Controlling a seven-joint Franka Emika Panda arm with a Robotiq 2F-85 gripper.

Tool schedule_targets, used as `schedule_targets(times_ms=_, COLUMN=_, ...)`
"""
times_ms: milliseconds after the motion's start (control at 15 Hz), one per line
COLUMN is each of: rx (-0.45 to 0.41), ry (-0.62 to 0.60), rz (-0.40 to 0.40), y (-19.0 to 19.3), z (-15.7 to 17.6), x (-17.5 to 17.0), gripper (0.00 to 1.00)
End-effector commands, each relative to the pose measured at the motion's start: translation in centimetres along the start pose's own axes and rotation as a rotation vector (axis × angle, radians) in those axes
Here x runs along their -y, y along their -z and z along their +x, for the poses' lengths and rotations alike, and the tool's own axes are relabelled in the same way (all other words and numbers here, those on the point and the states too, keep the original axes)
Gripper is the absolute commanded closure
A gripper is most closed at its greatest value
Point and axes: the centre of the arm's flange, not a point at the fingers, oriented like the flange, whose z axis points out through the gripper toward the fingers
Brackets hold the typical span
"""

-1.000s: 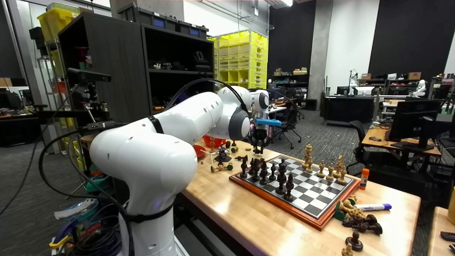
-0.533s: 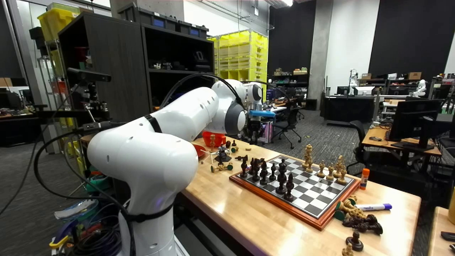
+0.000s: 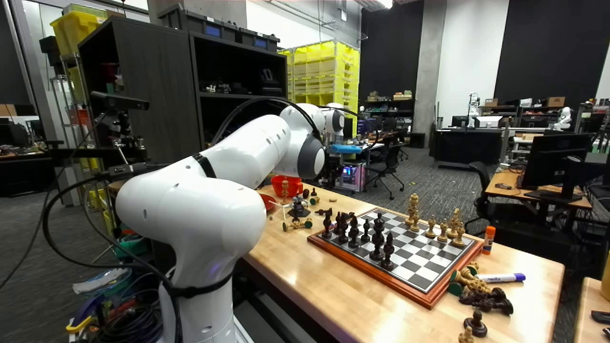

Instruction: Move a pawn on the table next to the glue stick to the left

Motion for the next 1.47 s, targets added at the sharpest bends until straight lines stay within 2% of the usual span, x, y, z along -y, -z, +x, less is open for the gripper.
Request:
schedule_targets(times_ms=0, rx=-0.063, ry=0.111, rz=0.022, y=2.0, z=3.0, x=-3.0, gripper=0.93)
schedule_targets(times_ms=400, rx=-0.135, ry=0.205, rz=0.060, y=1.0, z=4.3, x=-2.6, gripper=0.93)
schedule_targets(times_ms=1067, rx=-0.204, ry=0.227, rz=0.104, y=-0.8, z=4.8, x=-2.3, gripper=0.93)
schedule_targets(times_ms=1133, rx=-0.206, ry=0.226, rz=0.106, y=-0.9, z=4.8, x=-2.3, gripper=0.53)
schedule_targets(times_ms=1200, rx=-0.206, ry=0.228, rz=0.108, y=-1.0, z=4.8, x=-2.3, gripper=0.45)
schedule_targets(times_ms=1400, rx=-0.210, ry=0.225, rz=0.105, y=-1.0, z=4.7, x=-2.4, gripper=0.28)
